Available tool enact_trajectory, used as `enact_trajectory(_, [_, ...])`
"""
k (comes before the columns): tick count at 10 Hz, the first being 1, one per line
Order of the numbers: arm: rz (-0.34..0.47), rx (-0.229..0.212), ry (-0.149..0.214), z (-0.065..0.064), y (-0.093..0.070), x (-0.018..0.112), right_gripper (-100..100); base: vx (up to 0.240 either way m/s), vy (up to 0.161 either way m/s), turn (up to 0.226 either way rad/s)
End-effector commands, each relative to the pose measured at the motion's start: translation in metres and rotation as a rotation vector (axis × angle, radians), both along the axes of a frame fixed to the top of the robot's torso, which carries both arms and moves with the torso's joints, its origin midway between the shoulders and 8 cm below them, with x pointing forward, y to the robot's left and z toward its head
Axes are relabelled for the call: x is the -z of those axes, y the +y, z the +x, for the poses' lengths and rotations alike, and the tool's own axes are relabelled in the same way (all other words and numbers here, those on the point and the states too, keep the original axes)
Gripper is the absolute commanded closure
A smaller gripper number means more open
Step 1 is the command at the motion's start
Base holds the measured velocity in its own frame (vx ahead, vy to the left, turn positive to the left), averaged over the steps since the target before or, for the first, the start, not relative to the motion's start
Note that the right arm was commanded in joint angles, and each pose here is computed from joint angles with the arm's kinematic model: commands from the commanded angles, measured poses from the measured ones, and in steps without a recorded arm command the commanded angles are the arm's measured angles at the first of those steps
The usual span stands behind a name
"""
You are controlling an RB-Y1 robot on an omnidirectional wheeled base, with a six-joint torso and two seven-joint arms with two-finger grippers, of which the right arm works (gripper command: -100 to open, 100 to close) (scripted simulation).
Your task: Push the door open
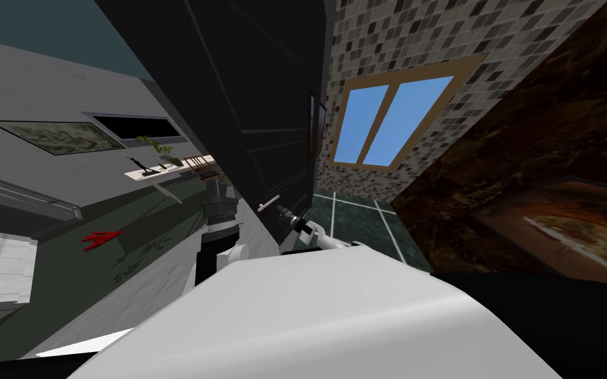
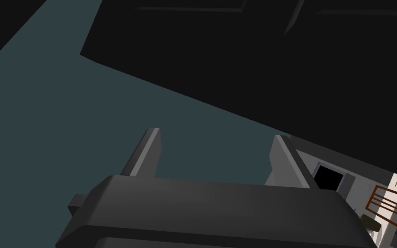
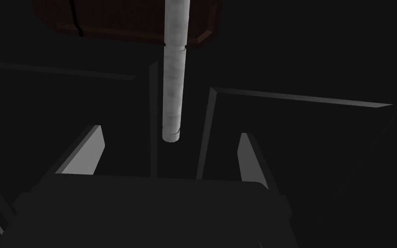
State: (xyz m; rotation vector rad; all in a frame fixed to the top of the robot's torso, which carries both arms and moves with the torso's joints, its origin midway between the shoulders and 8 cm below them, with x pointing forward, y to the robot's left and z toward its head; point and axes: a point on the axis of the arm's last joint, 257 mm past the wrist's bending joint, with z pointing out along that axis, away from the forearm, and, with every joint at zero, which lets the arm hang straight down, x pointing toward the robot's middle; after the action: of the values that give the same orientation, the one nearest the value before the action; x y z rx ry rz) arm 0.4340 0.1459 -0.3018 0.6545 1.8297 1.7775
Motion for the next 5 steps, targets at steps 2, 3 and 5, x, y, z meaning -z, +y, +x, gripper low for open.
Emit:
enact_trajectory(2, [-0.010, 0.009, -0.003, 0.0047, -0.0055, 0.0022, -100, 0.136, 0.155, 0.020])
enact_trajectory(3, [-0.009, 0.013, -0.003, 0.0063, -0.0048, 0.0011, -100, 0.152, 0.168, 0.031])
enact_trajectory(5, [0.005, 0.014, -0.003, 0.0071, 0.0028, -0.0045, -100, 0.157, 0.163, 0.029])
